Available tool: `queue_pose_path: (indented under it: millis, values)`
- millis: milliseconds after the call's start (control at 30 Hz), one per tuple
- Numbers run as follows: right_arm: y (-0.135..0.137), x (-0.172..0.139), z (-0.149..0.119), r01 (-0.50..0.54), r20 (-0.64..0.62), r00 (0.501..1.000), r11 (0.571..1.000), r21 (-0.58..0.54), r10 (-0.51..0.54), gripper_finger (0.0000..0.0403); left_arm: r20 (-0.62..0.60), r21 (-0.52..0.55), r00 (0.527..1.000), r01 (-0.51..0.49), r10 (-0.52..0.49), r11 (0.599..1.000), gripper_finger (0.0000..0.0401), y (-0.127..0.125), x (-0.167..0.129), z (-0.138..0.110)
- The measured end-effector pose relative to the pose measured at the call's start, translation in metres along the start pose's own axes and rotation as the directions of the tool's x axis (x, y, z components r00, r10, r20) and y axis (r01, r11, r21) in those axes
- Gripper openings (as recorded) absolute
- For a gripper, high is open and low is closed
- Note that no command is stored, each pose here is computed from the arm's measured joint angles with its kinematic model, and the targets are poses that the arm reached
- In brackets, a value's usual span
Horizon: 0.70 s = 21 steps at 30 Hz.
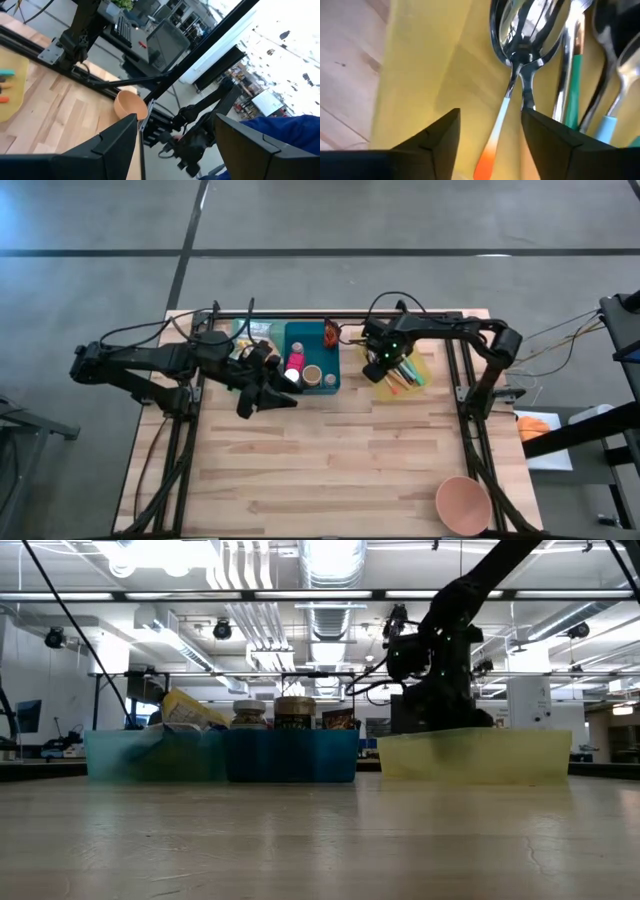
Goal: Pick & Place Food Item
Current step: Return to Home Position
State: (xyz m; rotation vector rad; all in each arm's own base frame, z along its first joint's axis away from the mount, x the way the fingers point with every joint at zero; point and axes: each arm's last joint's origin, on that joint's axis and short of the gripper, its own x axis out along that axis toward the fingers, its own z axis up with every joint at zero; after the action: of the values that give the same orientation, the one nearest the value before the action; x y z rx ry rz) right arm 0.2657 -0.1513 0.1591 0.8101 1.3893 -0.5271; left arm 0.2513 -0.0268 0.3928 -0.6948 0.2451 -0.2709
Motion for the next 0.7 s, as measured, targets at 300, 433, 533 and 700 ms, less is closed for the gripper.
queue_pose_path:
  millis: [300,433,533,700]
  values:
    - [0.0,-0.023,-0.008,0.032,0.077,0.997,0.999,-0.003,-0.032,0.0256,-0.08,-0.022,0.995,-0.066,0.065,0.998,0.0268,0.006,-0.001,-0.008]
    - [-0.001,-0.026,-0.01,0.061,0.096,0.993,0.998,0.001,-0.061,0.0262,-0.079,-0.021,0.995,-0.065,0.064,0.998,0.0268,0.006,-0.001,-0.008]
    - [-0.002,-0.025,-0.011,0.069,0.095,0.993,0.998,0.006,-0.07,0.0263,-0.079,-0.018,0.995,-0.065,0.063,0.998,0.0268,0.006,-0.001,-0.008]
    - [-0.002,-0.026,-0.011,0.069,0.1,0.992,0.997,0.019,-0.07,0.0263,-0.084,-0.018,0.994,-0.069,0.067,0.997,0.0268,0.007,0.0,-0.008]
